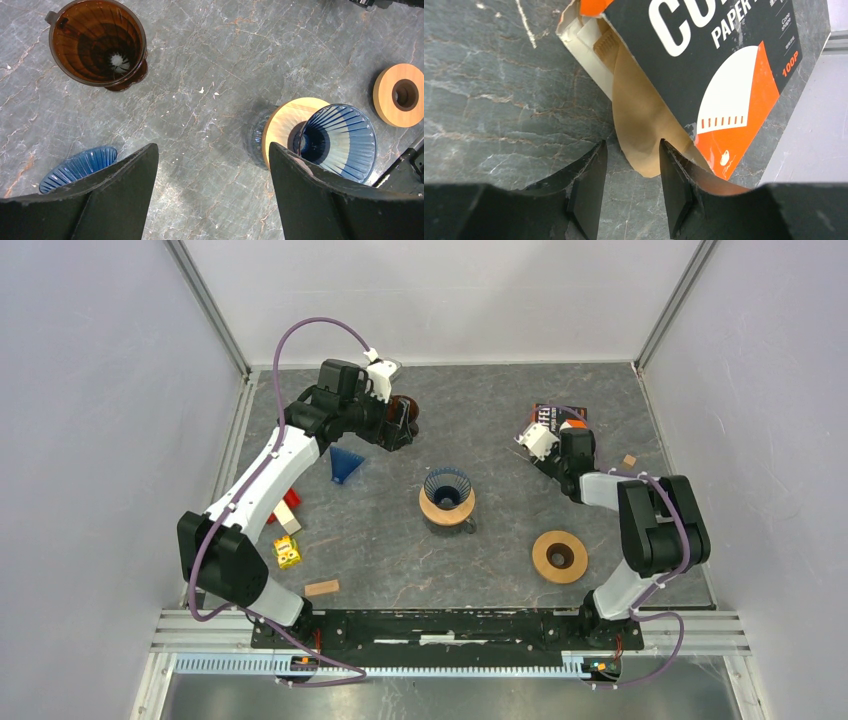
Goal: Place the coffee filter in the dripper
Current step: Pick up the coffee filter from the coffee filter holder.
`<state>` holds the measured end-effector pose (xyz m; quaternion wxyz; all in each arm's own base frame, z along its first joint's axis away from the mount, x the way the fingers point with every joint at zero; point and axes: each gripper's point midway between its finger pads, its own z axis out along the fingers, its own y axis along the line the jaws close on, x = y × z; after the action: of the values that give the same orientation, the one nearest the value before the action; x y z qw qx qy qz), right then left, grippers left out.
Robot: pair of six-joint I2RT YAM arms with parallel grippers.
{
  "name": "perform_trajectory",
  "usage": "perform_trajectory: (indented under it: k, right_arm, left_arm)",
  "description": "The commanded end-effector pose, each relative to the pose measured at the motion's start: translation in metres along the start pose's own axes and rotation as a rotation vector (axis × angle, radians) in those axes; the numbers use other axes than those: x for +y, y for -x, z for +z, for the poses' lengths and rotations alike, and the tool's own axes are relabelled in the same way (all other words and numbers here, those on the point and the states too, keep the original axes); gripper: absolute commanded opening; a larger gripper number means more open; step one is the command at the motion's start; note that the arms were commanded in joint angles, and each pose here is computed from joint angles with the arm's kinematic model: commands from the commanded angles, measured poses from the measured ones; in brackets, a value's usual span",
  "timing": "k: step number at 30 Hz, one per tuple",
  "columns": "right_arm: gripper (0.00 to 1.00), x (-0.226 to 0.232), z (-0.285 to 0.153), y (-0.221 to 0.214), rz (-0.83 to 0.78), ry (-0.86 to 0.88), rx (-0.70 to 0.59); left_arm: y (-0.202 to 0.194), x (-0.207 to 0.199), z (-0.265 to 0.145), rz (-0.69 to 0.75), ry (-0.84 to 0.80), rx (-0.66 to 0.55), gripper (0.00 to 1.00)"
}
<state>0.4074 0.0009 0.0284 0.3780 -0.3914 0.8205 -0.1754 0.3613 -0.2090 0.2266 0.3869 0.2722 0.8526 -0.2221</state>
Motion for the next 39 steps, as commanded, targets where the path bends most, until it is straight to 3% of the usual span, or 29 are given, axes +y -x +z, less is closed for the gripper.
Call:
perform_trajectory:
  k: [1,10,22,39]
  right_arm:
    - [0.49,-0.002,0.011,-0.003,-0.002,-0.006,0.02]
    - [0.38,0.002,0.019,-0.008,-0.014,0.014,0.037]
    - [0.0,-0.001,0.012,-0.006,-0.007,0.028,0.023]
    - [0.0,0.025,-0.029,-0.002,0.064,0.164,-0.061]
  left_arm:
    - [0.011,-0.006,0.0,-0.013,-0.026,-0.041,0.87]
    - [0.009,-0.005,0.002,-0.014,-0.027,-0.036,0.87]
    - [0.01,-0.005,0.003,-0.012,-0.025,-0.038,0.88]
    - [0.007,-0.005,0.001,-0.007,-0.023,-0.036,0.88]
